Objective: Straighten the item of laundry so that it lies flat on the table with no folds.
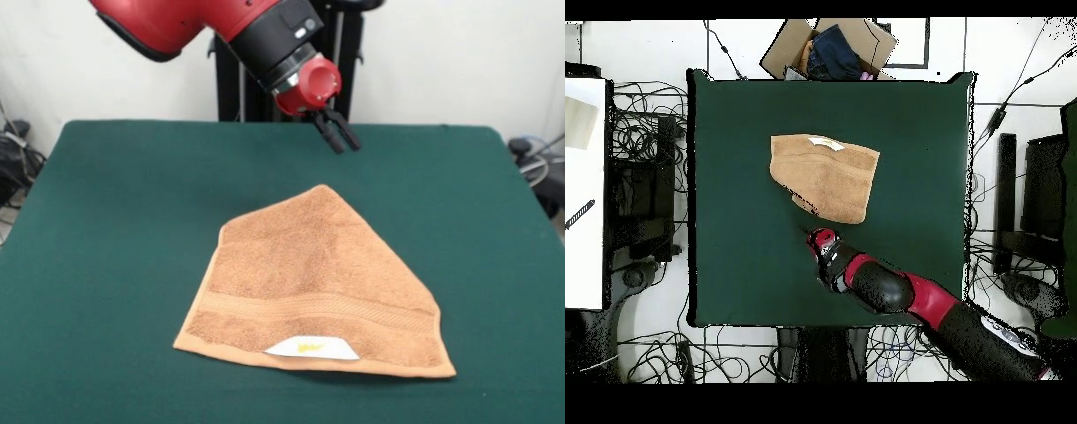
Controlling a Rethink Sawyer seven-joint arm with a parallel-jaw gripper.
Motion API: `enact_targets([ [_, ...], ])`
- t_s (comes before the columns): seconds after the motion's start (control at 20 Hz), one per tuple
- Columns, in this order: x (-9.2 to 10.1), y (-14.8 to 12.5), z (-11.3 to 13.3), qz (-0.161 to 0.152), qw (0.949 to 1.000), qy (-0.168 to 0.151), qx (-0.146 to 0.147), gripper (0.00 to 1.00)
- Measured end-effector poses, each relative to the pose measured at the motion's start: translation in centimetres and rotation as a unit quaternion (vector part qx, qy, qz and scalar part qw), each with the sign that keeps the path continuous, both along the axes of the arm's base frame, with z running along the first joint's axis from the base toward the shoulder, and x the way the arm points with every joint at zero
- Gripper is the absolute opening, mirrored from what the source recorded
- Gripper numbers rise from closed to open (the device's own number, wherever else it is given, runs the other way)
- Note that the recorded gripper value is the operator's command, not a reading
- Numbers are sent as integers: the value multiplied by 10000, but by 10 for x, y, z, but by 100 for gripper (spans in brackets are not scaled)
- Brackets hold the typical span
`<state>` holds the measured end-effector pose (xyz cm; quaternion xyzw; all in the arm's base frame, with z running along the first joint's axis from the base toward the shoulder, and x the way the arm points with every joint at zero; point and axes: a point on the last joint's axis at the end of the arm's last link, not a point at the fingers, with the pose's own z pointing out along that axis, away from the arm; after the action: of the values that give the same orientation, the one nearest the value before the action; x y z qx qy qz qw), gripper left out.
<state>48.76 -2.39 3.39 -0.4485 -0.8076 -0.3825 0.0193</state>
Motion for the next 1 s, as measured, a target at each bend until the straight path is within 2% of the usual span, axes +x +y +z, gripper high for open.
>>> enact_targets([
  [0.4,13,2,-11,-101,9999,-17,68,100],
  [1.0,35,-9,-25,-334,9994,-75,66,100],
])
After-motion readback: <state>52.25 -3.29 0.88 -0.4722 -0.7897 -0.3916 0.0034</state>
